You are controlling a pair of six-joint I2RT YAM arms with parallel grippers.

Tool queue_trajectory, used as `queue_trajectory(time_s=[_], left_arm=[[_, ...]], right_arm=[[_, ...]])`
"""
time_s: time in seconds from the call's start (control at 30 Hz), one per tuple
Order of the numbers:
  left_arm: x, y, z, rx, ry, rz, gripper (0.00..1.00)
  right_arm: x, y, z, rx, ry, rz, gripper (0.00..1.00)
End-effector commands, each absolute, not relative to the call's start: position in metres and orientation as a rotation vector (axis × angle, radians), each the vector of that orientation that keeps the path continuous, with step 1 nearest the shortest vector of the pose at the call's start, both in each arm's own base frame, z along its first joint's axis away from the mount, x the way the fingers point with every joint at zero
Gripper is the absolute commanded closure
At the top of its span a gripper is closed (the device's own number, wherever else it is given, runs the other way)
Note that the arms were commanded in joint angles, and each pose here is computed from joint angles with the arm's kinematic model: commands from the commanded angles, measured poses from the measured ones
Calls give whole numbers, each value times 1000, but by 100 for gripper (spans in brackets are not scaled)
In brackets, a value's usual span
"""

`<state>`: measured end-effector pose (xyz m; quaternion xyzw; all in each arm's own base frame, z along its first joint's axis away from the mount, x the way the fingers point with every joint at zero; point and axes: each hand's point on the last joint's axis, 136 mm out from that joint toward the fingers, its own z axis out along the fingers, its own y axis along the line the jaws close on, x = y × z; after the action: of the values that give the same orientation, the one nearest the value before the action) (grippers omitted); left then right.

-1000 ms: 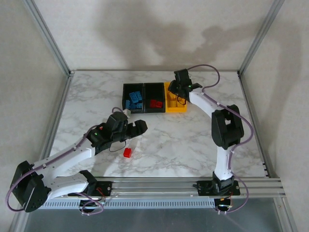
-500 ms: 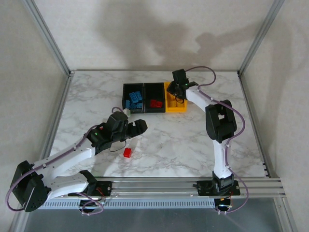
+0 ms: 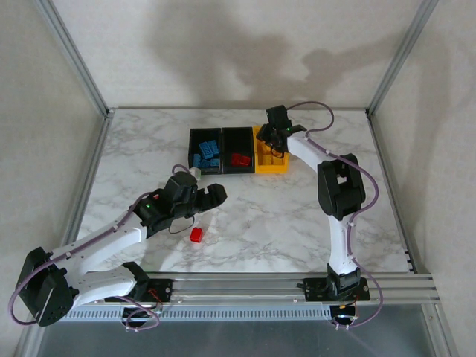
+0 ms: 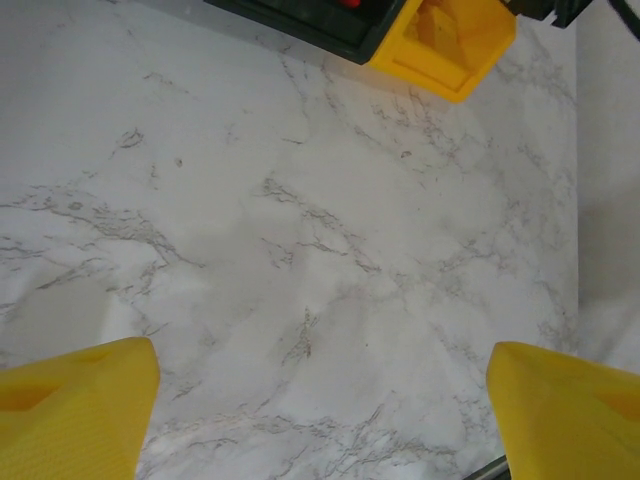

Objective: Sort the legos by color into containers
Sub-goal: Place the lego in the container, then pick up the lego from the middle-left of the table.

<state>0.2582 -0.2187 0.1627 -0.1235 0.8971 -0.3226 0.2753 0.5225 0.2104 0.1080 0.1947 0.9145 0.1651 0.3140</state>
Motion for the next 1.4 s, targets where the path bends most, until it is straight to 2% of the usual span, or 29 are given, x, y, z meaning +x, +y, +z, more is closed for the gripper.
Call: queue_trajectory(time_s=[0.0, 0.23, 0.43, 0.67, 0.87, 1.03, 1.23, 1.37], left_arm=[[261, -213, 179, -352, 2372, -838, 15], [257, -192, 174, -413, 2399, -698, 14], [244, -168, 162, -424, 2463, -550, 14], [221, -159, 129, -390, 2597, -437, 20], [203, -156, 93, -292, 2728, -283, 24], [194, -156, 68, -215, 2799, -150, 26], [191, -156, 48, -154, 2824, -26, 24], [185, -159, 35, -120, 2851, 2, 29]], right_arm=[[514, 205, 160, 495, 2318, 498, 41], [466, 208, 188, 392, 2284, 602, 41], [406, 216, 202, 183, 2272, 703, 41], [308, 228, 213, -147, 2198, 924, 41], [228, 236, 195, -360, 2213, 1073, 41], [209, 222, 184, -292, 2213, 1090, 41], [208, 222, 188, -263, 2187, 1122, 41], [209, 223, 184, -262, 2202, 1116, 41]])
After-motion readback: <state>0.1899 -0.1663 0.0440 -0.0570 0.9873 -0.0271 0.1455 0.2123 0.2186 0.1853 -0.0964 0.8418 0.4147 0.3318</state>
